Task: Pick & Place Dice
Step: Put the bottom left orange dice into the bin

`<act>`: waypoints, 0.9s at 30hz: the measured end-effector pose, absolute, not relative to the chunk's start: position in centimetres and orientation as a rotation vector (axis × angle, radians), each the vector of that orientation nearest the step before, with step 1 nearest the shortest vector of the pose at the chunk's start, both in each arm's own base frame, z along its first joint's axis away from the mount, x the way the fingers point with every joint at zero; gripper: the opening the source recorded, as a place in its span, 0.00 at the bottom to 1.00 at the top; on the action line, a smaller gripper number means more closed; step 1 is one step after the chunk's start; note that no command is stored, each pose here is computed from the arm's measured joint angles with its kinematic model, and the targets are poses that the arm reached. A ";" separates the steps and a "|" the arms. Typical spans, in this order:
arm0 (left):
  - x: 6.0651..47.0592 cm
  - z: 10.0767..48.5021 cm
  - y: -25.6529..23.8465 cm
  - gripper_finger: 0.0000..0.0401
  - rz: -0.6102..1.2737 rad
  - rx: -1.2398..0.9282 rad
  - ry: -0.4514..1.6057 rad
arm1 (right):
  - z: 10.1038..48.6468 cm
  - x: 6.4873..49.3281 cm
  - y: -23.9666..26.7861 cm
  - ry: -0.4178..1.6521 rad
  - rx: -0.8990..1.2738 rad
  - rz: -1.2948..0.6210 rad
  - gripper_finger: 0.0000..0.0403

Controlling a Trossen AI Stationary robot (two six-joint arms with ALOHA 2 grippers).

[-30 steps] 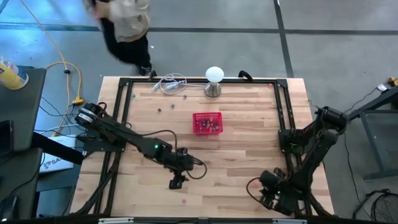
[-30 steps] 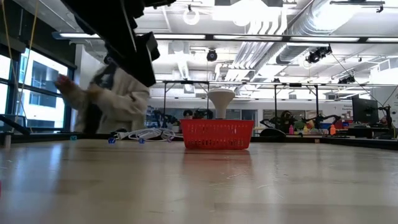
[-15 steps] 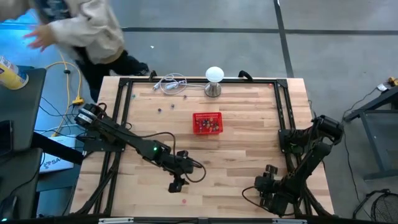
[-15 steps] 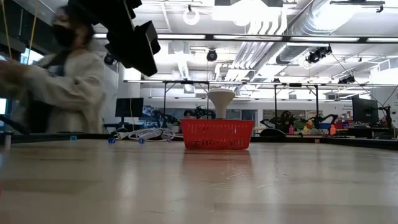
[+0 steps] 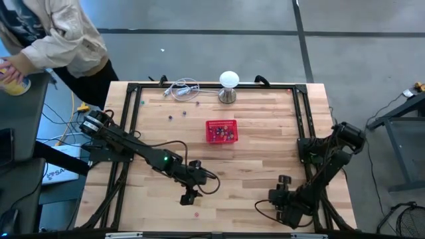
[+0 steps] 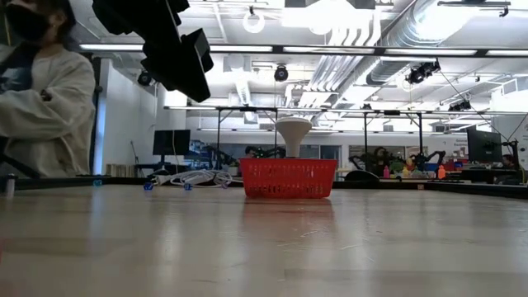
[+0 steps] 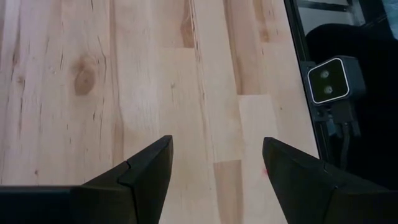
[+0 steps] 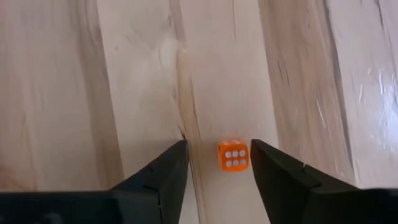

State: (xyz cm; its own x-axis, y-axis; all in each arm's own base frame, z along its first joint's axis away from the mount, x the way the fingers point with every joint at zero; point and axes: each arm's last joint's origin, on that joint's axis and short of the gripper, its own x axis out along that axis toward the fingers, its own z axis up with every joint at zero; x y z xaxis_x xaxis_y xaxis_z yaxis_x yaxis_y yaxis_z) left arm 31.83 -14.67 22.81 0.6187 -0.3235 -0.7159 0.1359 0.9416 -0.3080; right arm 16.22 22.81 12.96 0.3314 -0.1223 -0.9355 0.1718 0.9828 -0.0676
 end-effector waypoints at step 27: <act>29.8 22.1 -16.7 0.60 -0.346 -0.226 1.022 | 15.0 23.2 20.6 1.099 -0.033 -0.105 0.06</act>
